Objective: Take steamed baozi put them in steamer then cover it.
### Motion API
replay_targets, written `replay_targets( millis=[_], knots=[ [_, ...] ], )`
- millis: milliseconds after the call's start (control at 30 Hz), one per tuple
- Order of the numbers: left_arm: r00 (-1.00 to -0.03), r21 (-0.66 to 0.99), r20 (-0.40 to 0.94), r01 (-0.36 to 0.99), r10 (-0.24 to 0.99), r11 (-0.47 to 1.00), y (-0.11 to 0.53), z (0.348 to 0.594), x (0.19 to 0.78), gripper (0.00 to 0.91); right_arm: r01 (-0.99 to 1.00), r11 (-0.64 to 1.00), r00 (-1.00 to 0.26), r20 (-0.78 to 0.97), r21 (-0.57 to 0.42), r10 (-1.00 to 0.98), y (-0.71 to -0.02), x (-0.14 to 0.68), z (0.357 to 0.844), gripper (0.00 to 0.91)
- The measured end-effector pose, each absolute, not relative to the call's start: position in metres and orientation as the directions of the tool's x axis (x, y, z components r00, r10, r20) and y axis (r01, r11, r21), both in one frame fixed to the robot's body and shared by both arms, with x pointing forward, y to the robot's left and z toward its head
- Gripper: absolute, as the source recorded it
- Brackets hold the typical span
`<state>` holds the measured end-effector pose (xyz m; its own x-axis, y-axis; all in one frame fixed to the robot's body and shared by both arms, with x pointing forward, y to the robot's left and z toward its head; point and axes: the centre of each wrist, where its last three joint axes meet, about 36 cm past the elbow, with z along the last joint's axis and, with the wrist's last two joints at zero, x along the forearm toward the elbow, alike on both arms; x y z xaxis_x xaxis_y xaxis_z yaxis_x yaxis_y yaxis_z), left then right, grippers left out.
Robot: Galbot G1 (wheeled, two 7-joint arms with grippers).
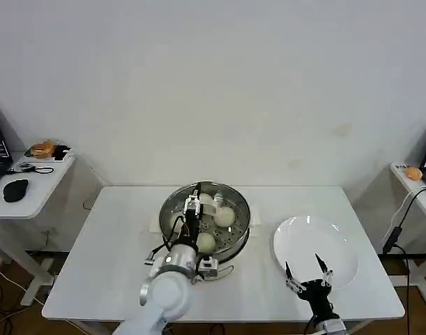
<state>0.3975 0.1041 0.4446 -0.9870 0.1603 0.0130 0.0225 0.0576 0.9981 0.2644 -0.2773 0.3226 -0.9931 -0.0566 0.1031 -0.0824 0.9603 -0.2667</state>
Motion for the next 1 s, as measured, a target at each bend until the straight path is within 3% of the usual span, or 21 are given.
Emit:
replay_targets(
  millis=[500, 700, 1000],
  knots=[
    [-0.984, 0.963, -0.049, 0.0, 0.172, 0.27, 0.145, 0.461, 0.347, 0.907, -0.097, 0.961, -0.991, 0.118, -0.259, -0.069, -0.294, 0.253, 0.324, 0.907],
    [-0.992, 0.872, -0.042, 0.021, 0.116, 0.49, 0.179, 0.44, 0.331, 0.907, -0.104, 0.967, -0.989, 0.122, -0.232, -0.078, -0.301, 0.248, 0.328, 0.907],
    [-1.0, 0.501, 0.001, 0.011, 0.011, 0.865, 0.229, 0.396, 0.299, 0.907, -0.125, 0.971, -0.985, 0.14, -0.203, -0.098, -0.303, 0.241, 0.329, 0.907]
  ],
)
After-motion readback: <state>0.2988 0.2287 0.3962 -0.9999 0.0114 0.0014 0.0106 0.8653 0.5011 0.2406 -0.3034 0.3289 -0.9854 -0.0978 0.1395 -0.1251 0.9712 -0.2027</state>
